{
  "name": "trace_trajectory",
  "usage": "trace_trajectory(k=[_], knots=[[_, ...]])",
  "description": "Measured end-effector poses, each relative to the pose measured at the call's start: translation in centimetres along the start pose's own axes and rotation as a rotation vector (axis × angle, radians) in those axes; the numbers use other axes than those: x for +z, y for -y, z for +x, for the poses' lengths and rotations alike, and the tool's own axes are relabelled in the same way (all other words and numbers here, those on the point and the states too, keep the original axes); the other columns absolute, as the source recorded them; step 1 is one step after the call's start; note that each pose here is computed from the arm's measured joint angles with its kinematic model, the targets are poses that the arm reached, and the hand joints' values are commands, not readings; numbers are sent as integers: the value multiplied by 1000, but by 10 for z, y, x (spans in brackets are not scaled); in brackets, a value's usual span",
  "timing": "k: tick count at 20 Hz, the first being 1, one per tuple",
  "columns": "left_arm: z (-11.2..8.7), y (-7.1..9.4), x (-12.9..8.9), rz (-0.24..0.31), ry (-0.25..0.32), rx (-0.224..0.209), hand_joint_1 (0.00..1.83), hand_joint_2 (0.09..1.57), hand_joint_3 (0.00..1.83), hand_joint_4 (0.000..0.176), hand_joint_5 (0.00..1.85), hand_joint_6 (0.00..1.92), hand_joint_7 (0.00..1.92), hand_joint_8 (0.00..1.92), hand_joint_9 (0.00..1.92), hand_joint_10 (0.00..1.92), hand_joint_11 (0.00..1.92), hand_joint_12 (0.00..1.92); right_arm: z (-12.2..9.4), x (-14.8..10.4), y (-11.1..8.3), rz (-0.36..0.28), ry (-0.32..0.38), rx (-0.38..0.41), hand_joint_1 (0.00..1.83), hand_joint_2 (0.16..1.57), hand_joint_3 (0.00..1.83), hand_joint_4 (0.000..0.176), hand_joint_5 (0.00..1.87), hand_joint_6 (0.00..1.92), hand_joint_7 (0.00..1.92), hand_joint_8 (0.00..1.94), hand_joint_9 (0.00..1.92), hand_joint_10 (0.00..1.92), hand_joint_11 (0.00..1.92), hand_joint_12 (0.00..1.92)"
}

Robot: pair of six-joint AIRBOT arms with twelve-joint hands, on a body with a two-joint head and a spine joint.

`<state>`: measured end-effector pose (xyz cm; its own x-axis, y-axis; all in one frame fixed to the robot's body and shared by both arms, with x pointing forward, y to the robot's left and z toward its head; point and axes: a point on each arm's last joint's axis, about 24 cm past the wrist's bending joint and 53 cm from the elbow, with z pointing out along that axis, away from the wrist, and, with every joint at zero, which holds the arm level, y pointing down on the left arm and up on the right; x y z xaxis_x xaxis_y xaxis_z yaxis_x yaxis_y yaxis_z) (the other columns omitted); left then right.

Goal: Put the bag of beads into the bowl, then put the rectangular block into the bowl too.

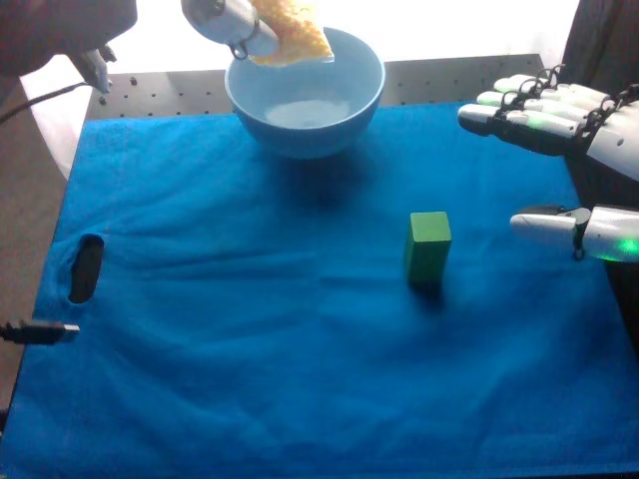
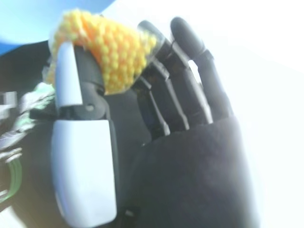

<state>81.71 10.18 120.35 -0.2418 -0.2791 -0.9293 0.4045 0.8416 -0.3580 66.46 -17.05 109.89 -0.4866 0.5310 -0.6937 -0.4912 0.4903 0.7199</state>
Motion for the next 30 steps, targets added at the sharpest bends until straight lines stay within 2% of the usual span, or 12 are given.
trace_trajectory(k=[4,9,11,13,14,15,16,17,22,27,28,30], knots=[[1,2,-4,3,-7,-14,937,938,0,122,307,2,370,3,380,23,0,541,1,2,-3,-10,-5,-4,527,1286,0,53,119,4,112,8,65,6,61,46],[6,3,-54,55,12,3,864,941,0,127,283,1,374,3,404,10,0,800,3,8,-16,-50,-24,-32,682,1260,0,44,78,0,25,0,0,0,0,0],[11,-5,-88,66,23,27,797,952,2,171,249,0,348,1,356,1,0,831,7,10,-23,-71,-37,-40,732,1176,0,59,106,3,89,6,29,5,63,36],[18,-10,-116,72,28,34,780,962,3,176,253,2,332,0,332,0,0,815,16,11,-32,-91,-63,-42,721,1128,0,80,104,0,116,9,52,10,109,63],[24,-9,-130,80,24,36,810,934,0,134,284,5,295,0,287,0,0,717,22,13,-40,-117,-84,-54,694,1113,0,106,69,0,98,0,61,10,76,53],[31,-5,-144,94,19,24,821,932,0,127,289,6,292,0,281,0,0,704,22,14,-45,-134,-86,-59,689,1109,0,108,66,0,97,0,63,9,77,55],[38,-2,-157,109,12,-4,895,967,10,71,301,8,280,0,244,0,0,703,21,15,-49,-145,-82,-60,683,1098,0,115,100,13,125,10,81,14,106,68],[48,-1,-168,120,-5,-33,949,974,6,52,333,10,283,1,238,0,0,660,19,18,-50,-150,-74,-59,648,1075,0,116,117,6,170,8,107,10,132,77],[62,-8,-187,128,-1,-162,841,985,1,75,287,1,279,1,201,2,0,371,35,25,-47,-150,-91,-40,608,1059,3,124,187,8,197,3,187,12,205,74],[53,1,-186,160,51,-198,838,989,1,63,279,1,290,2,196,3,0,258,41,32,-48,-157,-93,-34,623,1084,6,60,281,1,302,1,310,7,299,79],[57,2,-187,162,46,-210,857,990,1,38,281,1,278,1,181,0,0,229,40,34,-47,-153,-86,-28,677,1113,2,9,351,3,425,5,476,14,401,128],[58,4,-188,168,43,-226,850,989,0,34,275,0,259,1,173,0,0,192,44,36,-44,-147,-90,-23,708,1130,0,10,414,8,546,12,569,3,336,440]])
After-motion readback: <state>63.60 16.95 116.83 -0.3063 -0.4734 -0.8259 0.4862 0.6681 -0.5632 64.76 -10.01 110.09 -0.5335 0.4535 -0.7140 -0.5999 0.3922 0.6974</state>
